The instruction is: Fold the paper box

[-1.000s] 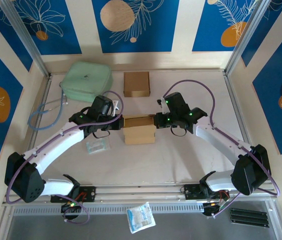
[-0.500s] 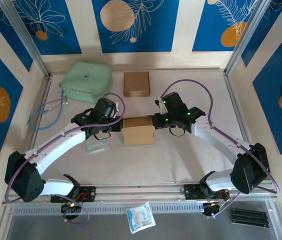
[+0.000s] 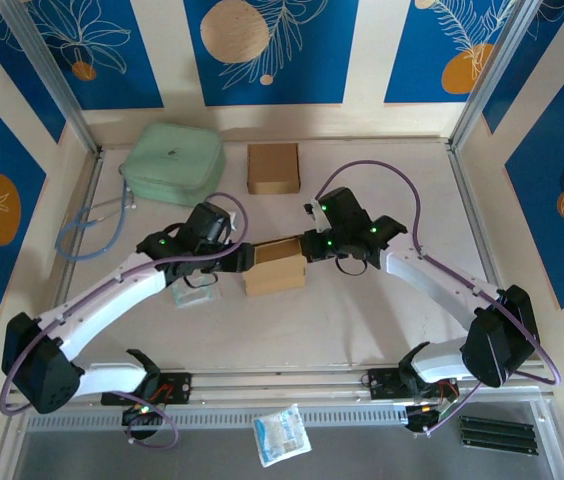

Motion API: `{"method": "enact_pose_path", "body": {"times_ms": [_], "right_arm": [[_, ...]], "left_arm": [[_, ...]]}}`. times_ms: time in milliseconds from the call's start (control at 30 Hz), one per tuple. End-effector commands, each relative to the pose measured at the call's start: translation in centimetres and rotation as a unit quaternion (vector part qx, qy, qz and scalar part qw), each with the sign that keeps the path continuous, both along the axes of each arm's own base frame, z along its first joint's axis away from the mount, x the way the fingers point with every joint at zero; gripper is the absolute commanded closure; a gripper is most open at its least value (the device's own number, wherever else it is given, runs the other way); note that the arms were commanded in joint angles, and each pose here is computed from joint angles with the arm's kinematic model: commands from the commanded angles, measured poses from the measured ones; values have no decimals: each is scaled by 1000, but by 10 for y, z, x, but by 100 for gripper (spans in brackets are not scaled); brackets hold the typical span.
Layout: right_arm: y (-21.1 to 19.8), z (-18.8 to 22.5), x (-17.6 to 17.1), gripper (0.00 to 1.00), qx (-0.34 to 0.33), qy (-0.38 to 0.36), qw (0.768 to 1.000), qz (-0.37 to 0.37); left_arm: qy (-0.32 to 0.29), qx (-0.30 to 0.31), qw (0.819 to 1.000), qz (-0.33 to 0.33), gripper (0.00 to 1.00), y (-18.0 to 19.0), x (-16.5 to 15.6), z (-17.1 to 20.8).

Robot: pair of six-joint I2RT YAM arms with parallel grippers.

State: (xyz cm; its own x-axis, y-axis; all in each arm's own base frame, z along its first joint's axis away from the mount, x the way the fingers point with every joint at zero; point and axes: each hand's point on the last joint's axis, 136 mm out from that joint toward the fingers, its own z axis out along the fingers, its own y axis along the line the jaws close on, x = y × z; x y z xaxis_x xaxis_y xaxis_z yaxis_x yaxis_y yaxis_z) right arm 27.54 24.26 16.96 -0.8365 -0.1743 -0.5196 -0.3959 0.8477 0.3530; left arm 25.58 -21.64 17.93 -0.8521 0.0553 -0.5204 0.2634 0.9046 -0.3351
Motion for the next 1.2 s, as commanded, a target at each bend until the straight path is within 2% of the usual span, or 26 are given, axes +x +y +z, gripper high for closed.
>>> {"method": "enact_pose_path", "body": {"times_ms": [0,100,300,467,667,867,1033,1167], "right_arm": [[-10,-28,-21,93,-48,57,997,12],[-11,-29,-20,93,-51,57,997,12],[-10,-29,-21,93,-51,58,997,14],[-10,-30,-22,93,-55,59,997,15],[-8,-32,-24,93,-55,63,996,17],[-6,-30,-25,92,-50,63,997,21],[4,-11,-26,80,-17,64,997,31],[7,4,-27,75,-2,61,998,34]], "left_arm": [[-41,-2,999,7,33,9,0,22],[-61,-7,998,31,34,14,8,34],[-55,-17,998,37,54,5,21,37],[-32,-37,998,28,67,-8,23,26],[-10,-36,999,23,80,-6,12,10],[14,-21,999,31,86,6,-1,-14],[9,-26,999,34,86,7,-2,-11],[4,-27,999,32,86,5,1,-8]]}}
